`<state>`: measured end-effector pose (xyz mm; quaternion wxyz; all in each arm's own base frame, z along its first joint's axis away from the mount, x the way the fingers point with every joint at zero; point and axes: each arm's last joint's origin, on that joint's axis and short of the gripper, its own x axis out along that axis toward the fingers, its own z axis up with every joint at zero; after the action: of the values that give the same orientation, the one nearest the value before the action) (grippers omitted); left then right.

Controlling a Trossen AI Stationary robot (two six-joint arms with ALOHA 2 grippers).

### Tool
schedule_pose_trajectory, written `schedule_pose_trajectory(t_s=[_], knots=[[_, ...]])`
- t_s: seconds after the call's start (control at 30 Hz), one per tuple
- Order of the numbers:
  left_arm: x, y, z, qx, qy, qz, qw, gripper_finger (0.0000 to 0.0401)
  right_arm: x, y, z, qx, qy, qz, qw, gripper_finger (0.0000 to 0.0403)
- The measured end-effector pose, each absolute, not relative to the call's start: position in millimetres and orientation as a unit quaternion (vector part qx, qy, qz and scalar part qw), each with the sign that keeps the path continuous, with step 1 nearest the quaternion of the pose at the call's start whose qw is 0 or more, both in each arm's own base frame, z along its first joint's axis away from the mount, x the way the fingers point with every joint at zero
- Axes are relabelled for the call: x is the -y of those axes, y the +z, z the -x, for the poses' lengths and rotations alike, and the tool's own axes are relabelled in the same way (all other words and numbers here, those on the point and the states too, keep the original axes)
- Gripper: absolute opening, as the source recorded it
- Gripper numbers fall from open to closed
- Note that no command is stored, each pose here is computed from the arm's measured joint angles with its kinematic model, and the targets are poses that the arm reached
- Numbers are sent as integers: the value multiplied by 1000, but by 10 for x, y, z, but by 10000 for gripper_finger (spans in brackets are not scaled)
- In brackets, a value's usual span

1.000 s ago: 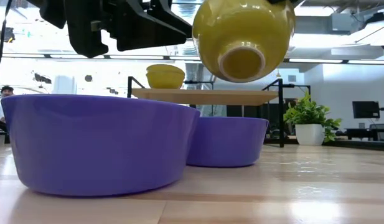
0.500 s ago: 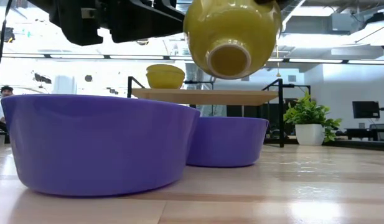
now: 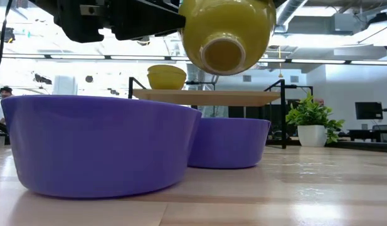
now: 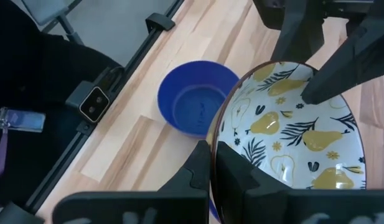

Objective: Pick & Place Mini bowls
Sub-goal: Stack the white patterned bowl on top of the stacked white patterned bowls on the shelf

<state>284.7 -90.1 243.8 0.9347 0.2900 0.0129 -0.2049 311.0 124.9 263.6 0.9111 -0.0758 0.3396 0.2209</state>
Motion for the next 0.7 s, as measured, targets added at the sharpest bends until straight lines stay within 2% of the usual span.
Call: schedule_pose_trajectory(t_s=[0.7], knots=[[875, 2451, -2852, 7, -243, -283, 928, 53, -1214, 2648, -3132, -329, 246, 79, 908, 2]])
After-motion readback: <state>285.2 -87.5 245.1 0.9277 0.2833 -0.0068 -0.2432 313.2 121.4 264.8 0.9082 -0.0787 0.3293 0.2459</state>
